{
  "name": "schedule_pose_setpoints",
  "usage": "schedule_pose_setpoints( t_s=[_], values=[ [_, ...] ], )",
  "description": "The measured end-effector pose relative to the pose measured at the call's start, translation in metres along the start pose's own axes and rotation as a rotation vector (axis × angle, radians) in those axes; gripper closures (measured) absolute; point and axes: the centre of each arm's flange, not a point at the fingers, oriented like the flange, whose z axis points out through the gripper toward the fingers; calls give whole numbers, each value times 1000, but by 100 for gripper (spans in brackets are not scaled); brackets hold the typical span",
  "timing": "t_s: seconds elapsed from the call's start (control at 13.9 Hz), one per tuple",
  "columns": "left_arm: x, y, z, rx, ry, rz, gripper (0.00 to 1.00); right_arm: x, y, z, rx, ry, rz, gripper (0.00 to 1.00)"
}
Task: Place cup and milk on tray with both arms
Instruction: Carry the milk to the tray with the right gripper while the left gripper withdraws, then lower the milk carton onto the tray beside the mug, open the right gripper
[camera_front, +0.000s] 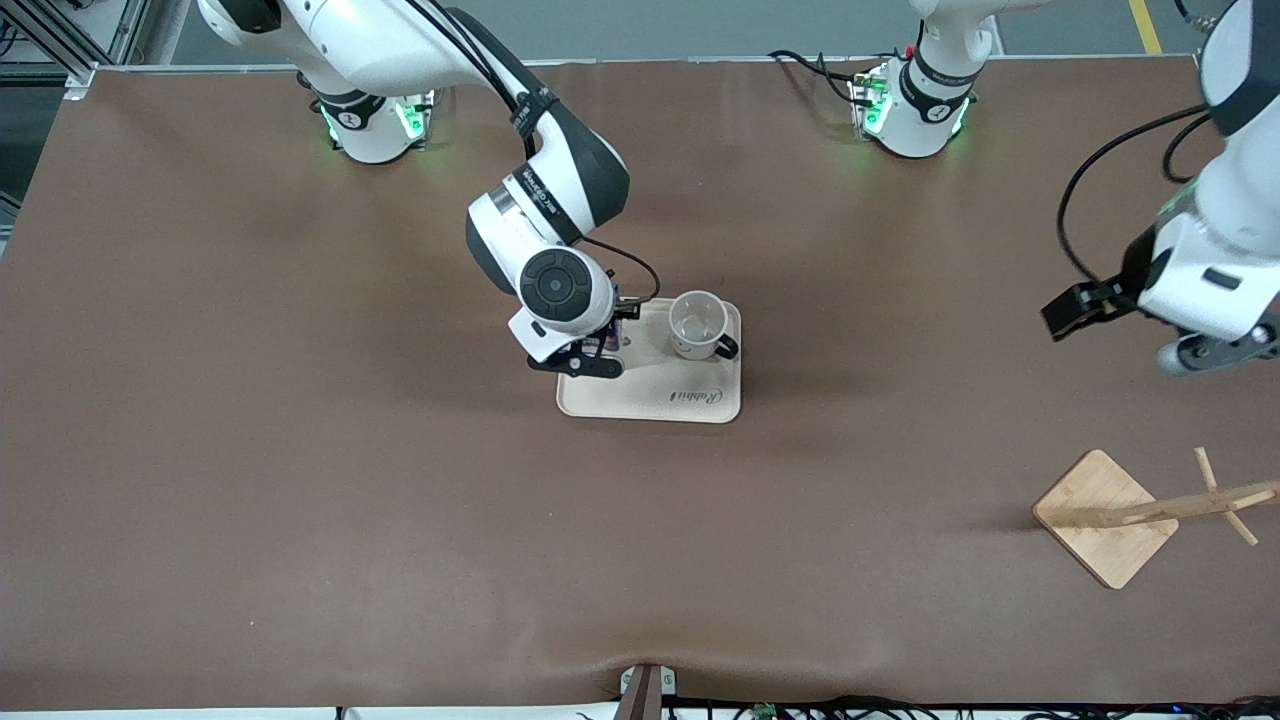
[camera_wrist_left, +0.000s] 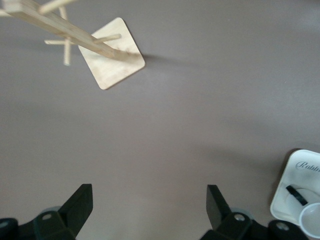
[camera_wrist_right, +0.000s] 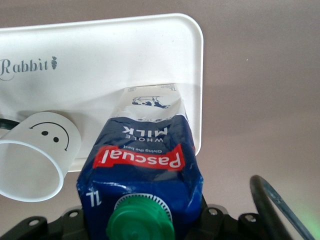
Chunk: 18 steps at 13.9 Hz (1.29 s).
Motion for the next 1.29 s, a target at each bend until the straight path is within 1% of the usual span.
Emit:
schedule_pose_setpoints(
  t_s=[0.07,0.29,0.36,0.43,0.79,1.15,1.29],
  values=[
    [-4,-11,-7,-6,-1,21,0,1,-1,-1,10,11,0,29],
    [-14,-46,-17,-30,-13,77,0,5,-3,1,21,23,2,7],
    [-19,-53,-17,-39,-18,82,0,5,-3,2,21,23,2,7],
    [-25,-57,-17,-46,-22,84,0,5,-3,2,21,23,2,2],
    [-59,-53,-18,-86,-10,94,0,5,-3,2,20,23,3,0],
    [-69,-37,-20,-86,-7,86,0,5,-3,2,21,23,3,0],
    [-71,-32,-21,-102,-9,68,0,5,-3,2,21,23,3,0]
  ],
)
